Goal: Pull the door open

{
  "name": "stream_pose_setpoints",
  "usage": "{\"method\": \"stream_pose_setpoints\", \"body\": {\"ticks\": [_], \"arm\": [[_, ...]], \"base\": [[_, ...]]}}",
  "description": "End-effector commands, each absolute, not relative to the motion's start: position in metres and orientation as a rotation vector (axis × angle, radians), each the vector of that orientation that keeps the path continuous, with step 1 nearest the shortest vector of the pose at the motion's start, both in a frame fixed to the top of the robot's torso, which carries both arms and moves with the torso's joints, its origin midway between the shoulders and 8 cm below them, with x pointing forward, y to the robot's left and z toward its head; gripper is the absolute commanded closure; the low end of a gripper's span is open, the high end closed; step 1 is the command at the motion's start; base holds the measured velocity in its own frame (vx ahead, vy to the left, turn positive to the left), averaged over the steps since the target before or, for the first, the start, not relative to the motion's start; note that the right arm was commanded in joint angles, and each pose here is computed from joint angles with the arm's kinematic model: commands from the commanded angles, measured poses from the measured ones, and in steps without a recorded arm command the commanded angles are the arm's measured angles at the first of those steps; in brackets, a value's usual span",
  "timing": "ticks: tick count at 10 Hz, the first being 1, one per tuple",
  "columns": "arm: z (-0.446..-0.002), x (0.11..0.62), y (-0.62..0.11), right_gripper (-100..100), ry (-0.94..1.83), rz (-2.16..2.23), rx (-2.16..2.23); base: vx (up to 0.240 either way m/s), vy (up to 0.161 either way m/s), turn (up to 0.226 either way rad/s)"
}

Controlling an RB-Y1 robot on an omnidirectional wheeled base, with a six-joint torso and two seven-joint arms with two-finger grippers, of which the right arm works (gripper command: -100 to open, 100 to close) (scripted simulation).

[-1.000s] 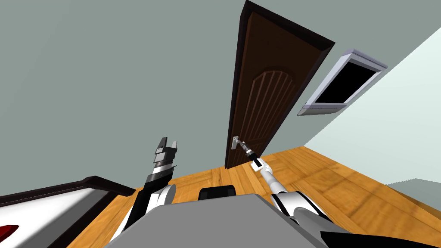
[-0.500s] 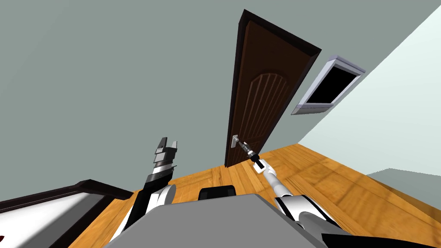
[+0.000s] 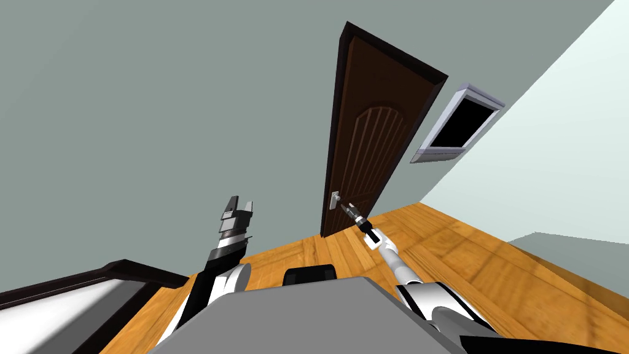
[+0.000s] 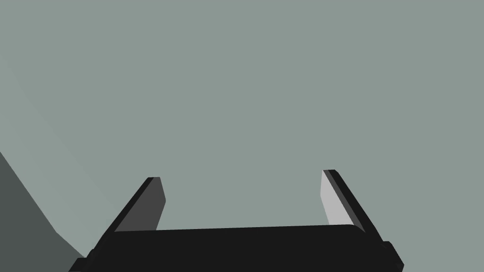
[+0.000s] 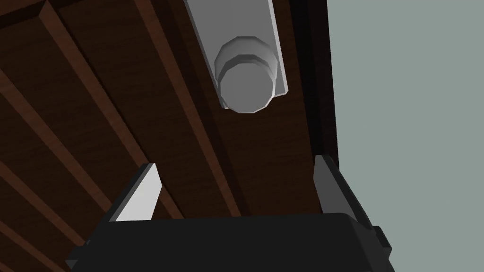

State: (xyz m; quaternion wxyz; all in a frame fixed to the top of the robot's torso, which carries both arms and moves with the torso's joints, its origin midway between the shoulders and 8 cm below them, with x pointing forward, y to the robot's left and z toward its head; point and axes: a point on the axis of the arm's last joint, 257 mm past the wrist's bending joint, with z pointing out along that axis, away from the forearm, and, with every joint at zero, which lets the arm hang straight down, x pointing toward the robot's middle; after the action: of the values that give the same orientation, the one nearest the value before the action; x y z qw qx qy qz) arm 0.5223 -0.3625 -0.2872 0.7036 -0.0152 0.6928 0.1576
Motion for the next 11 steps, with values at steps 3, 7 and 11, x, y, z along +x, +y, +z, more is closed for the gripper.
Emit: {"method": "stream_pose_setpoints", "body": {"ticks": [3, 7, 11], "arm": [[-0.2930, 0.5121, -0.3678, -100, 1.554, 0.253, -0.161], [-0.2951, 0.5097, -0.3698, -100, 1.558, 0.223, -0.193], [-0.2957, 0.5141, -0.3697, -100, 1.558, 0.209, -0.182]], "base": [[-0.046, 0.049, -0.070], [0.006, 0.034, -0.017], [0.183, 0.040, 0.039]]}}
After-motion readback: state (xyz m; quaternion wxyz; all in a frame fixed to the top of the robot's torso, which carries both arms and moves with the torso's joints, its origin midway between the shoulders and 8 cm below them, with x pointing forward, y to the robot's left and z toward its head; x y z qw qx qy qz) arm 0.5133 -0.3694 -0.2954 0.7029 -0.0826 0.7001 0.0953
